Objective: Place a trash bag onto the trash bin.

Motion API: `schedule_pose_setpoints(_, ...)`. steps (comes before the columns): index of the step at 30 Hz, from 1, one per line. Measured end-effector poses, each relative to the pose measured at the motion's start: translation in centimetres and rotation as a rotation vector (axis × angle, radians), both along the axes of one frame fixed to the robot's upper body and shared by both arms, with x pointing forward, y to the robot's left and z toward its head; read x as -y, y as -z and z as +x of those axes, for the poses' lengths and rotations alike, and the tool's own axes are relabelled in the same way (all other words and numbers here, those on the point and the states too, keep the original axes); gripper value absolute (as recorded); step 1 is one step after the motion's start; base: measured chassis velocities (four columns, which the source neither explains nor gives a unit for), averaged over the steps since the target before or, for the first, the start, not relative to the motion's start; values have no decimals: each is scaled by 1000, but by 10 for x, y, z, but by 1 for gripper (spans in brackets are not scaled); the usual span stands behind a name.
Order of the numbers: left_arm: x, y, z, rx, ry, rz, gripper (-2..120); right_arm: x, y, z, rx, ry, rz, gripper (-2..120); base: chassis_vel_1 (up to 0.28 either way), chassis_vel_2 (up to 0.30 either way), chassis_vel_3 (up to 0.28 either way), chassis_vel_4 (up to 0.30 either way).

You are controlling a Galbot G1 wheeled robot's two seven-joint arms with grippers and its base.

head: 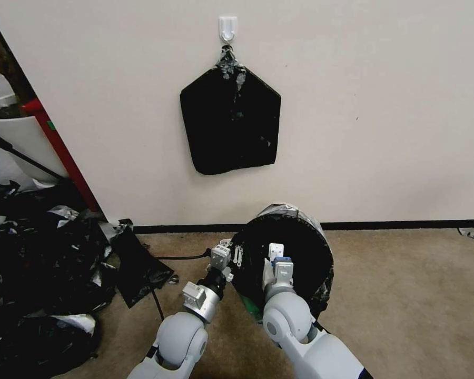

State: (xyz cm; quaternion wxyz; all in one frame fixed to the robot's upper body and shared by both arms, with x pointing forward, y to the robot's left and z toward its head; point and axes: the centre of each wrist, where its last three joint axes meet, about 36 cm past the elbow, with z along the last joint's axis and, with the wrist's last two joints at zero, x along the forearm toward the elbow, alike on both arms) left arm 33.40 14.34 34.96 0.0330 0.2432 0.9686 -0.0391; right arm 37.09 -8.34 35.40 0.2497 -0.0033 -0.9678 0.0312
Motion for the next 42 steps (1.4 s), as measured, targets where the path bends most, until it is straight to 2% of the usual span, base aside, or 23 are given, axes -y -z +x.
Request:
schedule_pose_setpoints(5, 2, -3, -2, 4, 4, -6, 2, 9, 7, 4, 28, 16, -98, 0, 0, 0, 0, 0)
schedule_pose_setpoints(10, 4, -4, -2, 2, 9, -10, 2, 10, 7, 4, 48, 20, -123, 0, 0, 0, 0, 0)
schedule_pose_setpoints(13, 5, -5, -3, -6, 10, -14, 2, 11, 9, 4, 111, 4, -144, 0, 0, 0, 0, 0)
schedule_pose_setpoints(14, 5, -5, -2, -16, 8, -19, 2, 13, 11, 2, 169, -22, -134, 2, 0, 0, 0, 0)
schedule_pose_setpoints(15, 5, -6, -1, -25, -3, -20, 2, 14, 9, -2, 212, -50, -117, 7, 0, 0, 0, 0)
schedule_pose_setpoints(16, 5, -6, -1, -25, -3, -20, 2, 14, 9, -2, 212, -50, -117, 7, 0, 0, 0, 0)
schedule_pose_setpoints(19, 4, -5, 4, -82, -72, 0, 2, 14, -5, -21, 288, -140, -42, 22, 0, 0, 0, 0)
schedule_pose_setpoints(21, 3, -5, 5, -93, -84, 3, 2, 15, -8, -23, 294, -150, -34, 25, 0, 0, 0, 0)
schedule_pose_setpoints(23, 2, -4, 9, -134, -133, 17, 2, 19, -18, -37, 312, -195, 0, 37, 0, 0, 0, 0)
schedule_pose_setpoints(24, 2, -4, 9, -134, -133, 17, 2, 19, -18, -37, 312, -195, 0, 37, 0, 0, 0, 0)
schedule_pose_setpoints(26, 2, -6, 13, -186, -172, 5, 2, 27, -25, -48, 336, -230, 30, 47, 0, 0, 0, 0)
schedule_pose_setpoints(27, 2, -6, 13, -186, -172, 5, 2, 27, -25, -48, 336, -230, 30, 47, 0, 0, 0, 0)
schedule_pose_setpoints(28, 3, -7, 15, -210, -185, -6, 2, 31, -28, -52, 346, -248, 39, 54, 0, 0, 0, 0)
schedule_pose_setpoints(30, 3, -7, 16, -221, -190, -10, 2, 32, -29, -54, 348, -253, 42, 57, 0, 0, 0, 0)
schedule_pose_setpoints(34, 1, -8, 20, -248, -200, -27, 2, 37, -30, -56, 360, -249, 52, 79, 0, 0, 0, 0)
schedule_pose_setpoints(36, 1, -8, 20, -249, -200, -28, 2, 37, -30, -56, 361, -246, 54, 80, 0, 0, 0, 0)
schedule_pose_setpoints(38, 0, -9, 19, -249, -200, -31, 2, 37, -29, -54, 357, -242, 56, 91, 0, 0, 0, 0)
schedule_pose_setpoints(42, -3, -11, 18, -242, -198, -34, 2, 36, -25, -53, 321, -238, 59, 100, 0, 0, 0, 0)
